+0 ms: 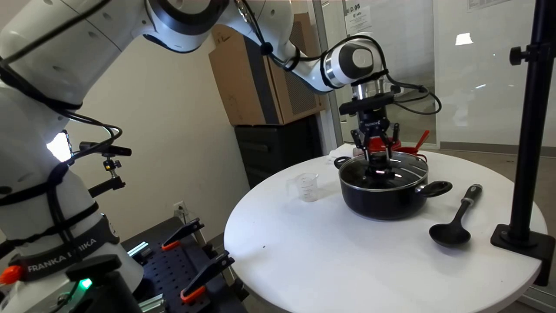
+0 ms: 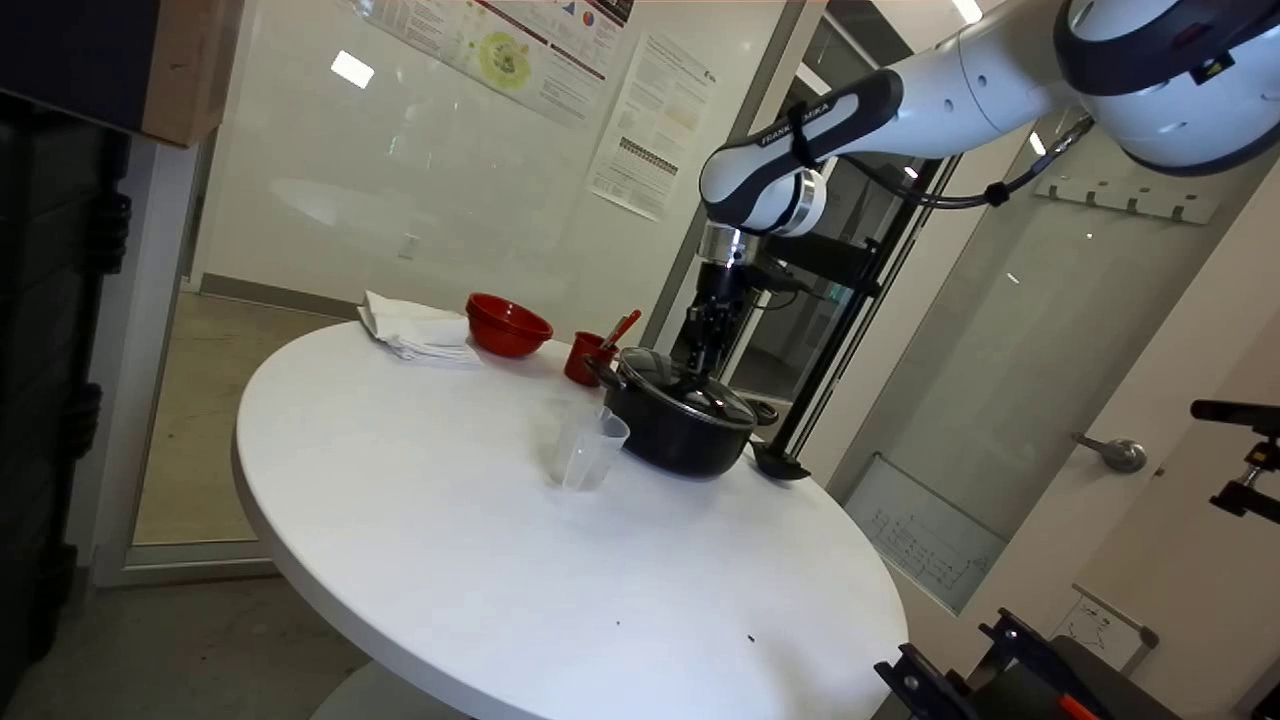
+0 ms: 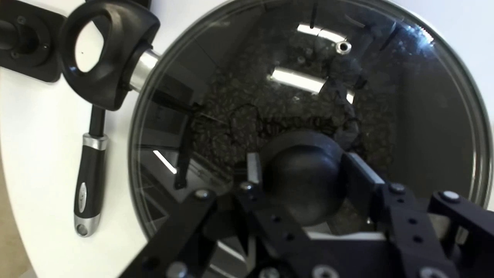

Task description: Remove the glass lid from the black pot

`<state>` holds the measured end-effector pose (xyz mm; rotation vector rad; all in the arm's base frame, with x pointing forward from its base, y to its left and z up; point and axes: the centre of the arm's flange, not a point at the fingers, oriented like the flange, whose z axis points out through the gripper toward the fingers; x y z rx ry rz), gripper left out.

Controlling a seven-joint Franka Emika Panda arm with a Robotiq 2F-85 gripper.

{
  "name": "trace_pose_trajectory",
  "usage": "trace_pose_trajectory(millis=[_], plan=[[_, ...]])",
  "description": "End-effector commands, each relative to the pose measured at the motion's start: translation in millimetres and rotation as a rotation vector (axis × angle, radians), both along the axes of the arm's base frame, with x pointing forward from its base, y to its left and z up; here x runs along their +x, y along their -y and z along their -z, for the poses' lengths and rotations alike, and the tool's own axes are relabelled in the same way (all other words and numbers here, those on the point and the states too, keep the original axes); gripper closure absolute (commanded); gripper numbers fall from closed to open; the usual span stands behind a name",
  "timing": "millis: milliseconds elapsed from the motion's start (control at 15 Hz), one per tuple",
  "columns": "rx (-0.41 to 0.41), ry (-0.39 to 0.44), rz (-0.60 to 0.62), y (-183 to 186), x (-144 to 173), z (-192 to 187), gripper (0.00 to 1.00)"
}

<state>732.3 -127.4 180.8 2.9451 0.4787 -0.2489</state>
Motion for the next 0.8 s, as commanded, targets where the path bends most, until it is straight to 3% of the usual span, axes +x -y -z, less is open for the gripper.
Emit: trace_pose_trajectory(millis=[0, 333, 733], plan=[[0.014, 0.001, -0.013, -2, 2, -5, 0.75], [0.072, 0.003, 0.035, -3, -2, -35, 0.75], [0.086, 0.049, 0.044, -18, -2, -140, 0.75]])
